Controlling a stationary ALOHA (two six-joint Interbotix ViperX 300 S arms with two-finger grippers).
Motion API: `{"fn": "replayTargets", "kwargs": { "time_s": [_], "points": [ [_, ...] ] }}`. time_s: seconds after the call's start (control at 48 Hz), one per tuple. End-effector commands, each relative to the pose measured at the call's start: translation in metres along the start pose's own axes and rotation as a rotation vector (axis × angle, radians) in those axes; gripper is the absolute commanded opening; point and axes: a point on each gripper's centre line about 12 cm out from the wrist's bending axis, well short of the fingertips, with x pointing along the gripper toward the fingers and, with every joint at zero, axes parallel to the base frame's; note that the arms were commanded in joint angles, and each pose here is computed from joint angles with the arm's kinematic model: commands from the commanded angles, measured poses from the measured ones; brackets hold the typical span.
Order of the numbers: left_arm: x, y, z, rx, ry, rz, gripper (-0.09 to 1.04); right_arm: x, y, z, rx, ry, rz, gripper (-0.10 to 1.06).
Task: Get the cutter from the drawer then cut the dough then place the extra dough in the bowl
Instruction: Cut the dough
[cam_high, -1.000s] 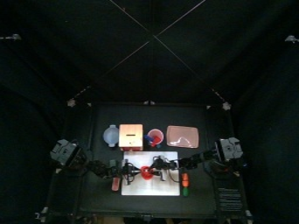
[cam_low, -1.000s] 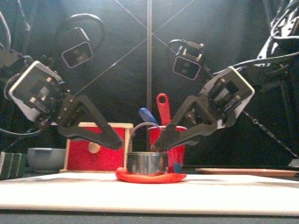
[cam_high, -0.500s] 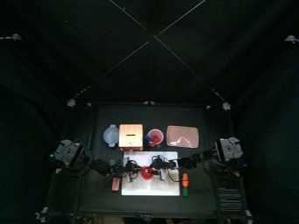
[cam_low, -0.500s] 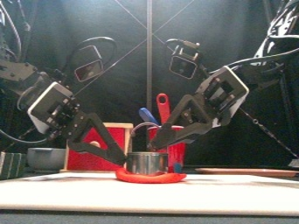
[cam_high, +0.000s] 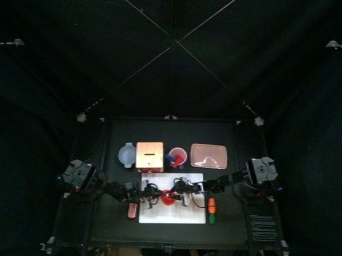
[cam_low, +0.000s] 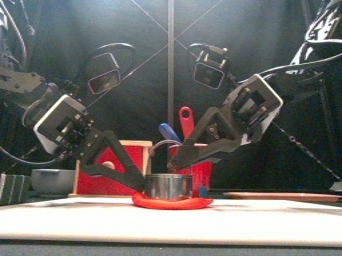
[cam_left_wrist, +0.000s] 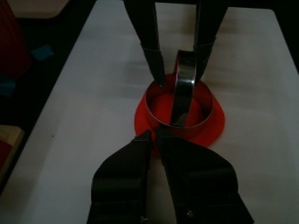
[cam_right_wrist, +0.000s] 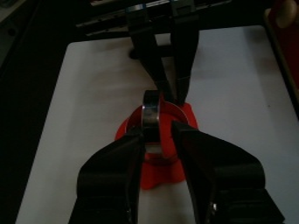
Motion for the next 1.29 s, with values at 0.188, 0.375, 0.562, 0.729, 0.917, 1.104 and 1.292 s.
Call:
{"fn": "replayTargets", "kwargs": {
  "time_s": [0.188, 0.375, 0.562, 0.729, 0.917, 1.104, 1.292],
  "points": [
    [0.002, -0.001, 0.006, -0.013, -0.014, -0.002, 0.57, -0.003, 0.002, 0.022, -0.001, -0.060, 0.005, 0.62],
    [0.002, -0.002, 0.005, -0.013, -0.003, -0.006, 0.57, -0.003, 0.002, 0.022, -0.001, -0.054, 0.004, 0.57],
    [0.002, -0.002, 0.004, -0.013, 0.003, -0.006, 0.58, -0.002, 0.003, 0.026, -0.012, -0.059, 0.007, 0.54],
    [0.002, -0.002, 0.003, -0.013, 0.009, -0.008, 0.58, -0.003, 0.003, 0.028, -0.016, -0.065, 0.011, 0.51],
    [0.002, -0.002, 0.003, -0.013, 0.009, -0.008, 0.58, -0.004, 0.003, 0.029, -0.016, -0.068, 0.011, 0.50],
    [0.003, -0.001, 0.003, -0.014, 0.010, -0.008, 0.58, -0.008, 0.003, 0.032, -0.016, -0.077, 0.011, 0.50],
    [0.003, -0.002, 0.003, -0.016, 0.012, -0.008, 0.58, -0.018, 0.002, 0.038, -0.016, -0.096, 0.008, 0.50]
  ]
}}
